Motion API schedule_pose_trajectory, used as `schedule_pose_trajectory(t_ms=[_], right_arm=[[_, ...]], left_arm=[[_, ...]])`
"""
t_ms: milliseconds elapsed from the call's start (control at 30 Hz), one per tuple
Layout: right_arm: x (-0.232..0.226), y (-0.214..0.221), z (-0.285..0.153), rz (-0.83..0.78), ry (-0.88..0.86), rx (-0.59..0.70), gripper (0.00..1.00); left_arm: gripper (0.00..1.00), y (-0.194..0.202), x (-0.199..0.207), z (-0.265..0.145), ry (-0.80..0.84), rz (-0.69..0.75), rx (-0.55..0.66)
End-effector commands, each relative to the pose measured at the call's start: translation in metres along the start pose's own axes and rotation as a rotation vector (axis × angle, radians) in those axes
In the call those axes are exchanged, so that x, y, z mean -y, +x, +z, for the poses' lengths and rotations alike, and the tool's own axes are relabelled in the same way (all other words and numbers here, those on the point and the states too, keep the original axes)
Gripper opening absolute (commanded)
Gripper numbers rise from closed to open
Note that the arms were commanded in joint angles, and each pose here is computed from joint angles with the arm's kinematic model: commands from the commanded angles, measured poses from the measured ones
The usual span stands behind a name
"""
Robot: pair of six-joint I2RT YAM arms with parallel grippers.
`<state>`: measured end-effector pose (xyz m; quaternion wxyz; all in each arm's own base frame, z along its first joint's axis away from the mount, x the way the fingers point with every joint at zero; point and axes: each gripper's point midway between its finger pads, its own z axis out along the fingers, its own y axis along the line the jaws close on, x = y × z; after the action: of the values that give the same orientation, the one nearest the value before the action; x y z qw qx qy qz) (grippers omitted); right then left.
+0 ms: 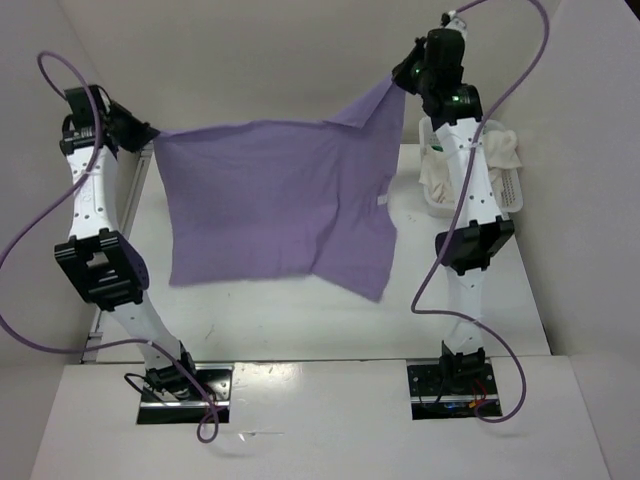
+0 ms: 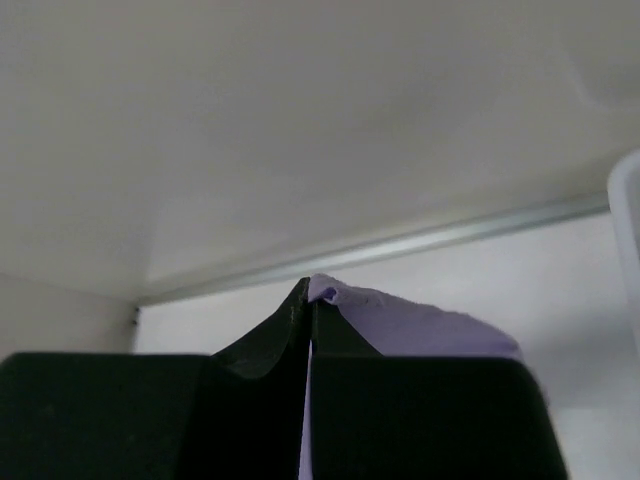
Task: Fold and stack the t-shirts
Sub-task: Flatten out the tshirt
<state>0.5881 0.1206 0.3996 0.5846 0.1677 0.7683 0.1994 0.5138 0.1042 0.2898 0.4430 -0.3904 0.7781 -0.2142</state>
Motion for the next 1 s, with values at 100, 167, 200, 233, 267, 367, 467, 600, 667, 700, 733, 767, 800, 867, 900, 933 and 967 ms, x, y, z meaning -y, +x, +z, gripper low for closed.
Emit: schedule_pose_trajectory(t_ms=[100,167,200,233,267,367,467,600,667,700,733,767,800,867,900,933,967], right_arm=[[-0.09,-0.191,-0.177,0.096,-0.304,0.537,0.0],[-0.083,-0.188,-0.173,0.094,-0.283,0.522,0.0],[-0.083,-0.184,-0.172,0.09,-0.281,0.504,0.0],[-0.08,-0.18,-0.171,0.089,-0.271,0.489,0.0],[-0.075,-0.17,-0.162,0.076,-0.246,0.456,0.0],[-0.06,-0.14,-0.149,0.04,-0.2,0.354,0.0],[-0.013,-0.062,-0.119,0.018,-0.082,0.169,0.0],[0.054,0.026,-0.141,0.007,0.074,0.026,0.0],[0.098,0.093,-0.154,0.009,0.169,-0.101,0.0],[0.111,0.12,-0.161,0.034,0.193,-0.158,0.0],[0.115,0.13,-0.175,0.052,0.188,-0.169,0.0],[0.137,0.175,-0.182,0.061,0.226,-0.271,0.0],[0.145,0.189,-0.188,0.073,0.248,-0.299,0.0],[0.157,0.225,-0.201,0.102,0.266,-0.398,0.0],[0.159,0.234,-0.204,0.105,0.267,-0.429,0.0],[0.163,0.244,-0.209,0.118,0.281,-0.466,0.0],[0.167,0.255,-0.214,0.121,0.291,-0.503,0.0]], left_arm=[[0.0,-0.102,0.125,-0.11,0.29,0.131,0.357],[0.0,-0.111,0.137,-0.125,0.314,0.141,0.399],[0.0,-0.111,0.137,-0.125,0.314,0.141,0.399],[0.0,-0.111,0.137,-0.125,0.314,0.141,0.399],[0.0,-0.11,0.131,-0.119,0.296,0.134,0.392],[0.0,-0.102,0.119,-0.11,0.268,0.145,0.369],[0.0,-0.085,0.09,-0.1,0.191,0.143,0.344],[0.0,-0.042,0.031,-0.089,0.055,0.122,0.291],[0.0,-0.004,-0.016,-0.084,-0.053,0.103,0.232],[0.0,0.008,-0.036,-0.084,-0.107,0.093,0.225],[0.0,0.019,-0.046,-0.092,-0.125,0.09,0.223],[0.0,0.054,-0.086,-0.081,-0.211,0.07,0.144],[0.0,0.067,-0.101,-0.08,-0.248,0.055,0.126],[0.0,0.092,-0.127,-0.083,-0.304,0.045,0.084],[0.0,0.116,-0.15,-0.081,-0.348,0.035,0.031],[0.0,0.121,-0.156,-0.085,-0.357,0.028,0.031],[0.0,0.13,-0.164,-0.088,-0.373,0.024,0.011]])
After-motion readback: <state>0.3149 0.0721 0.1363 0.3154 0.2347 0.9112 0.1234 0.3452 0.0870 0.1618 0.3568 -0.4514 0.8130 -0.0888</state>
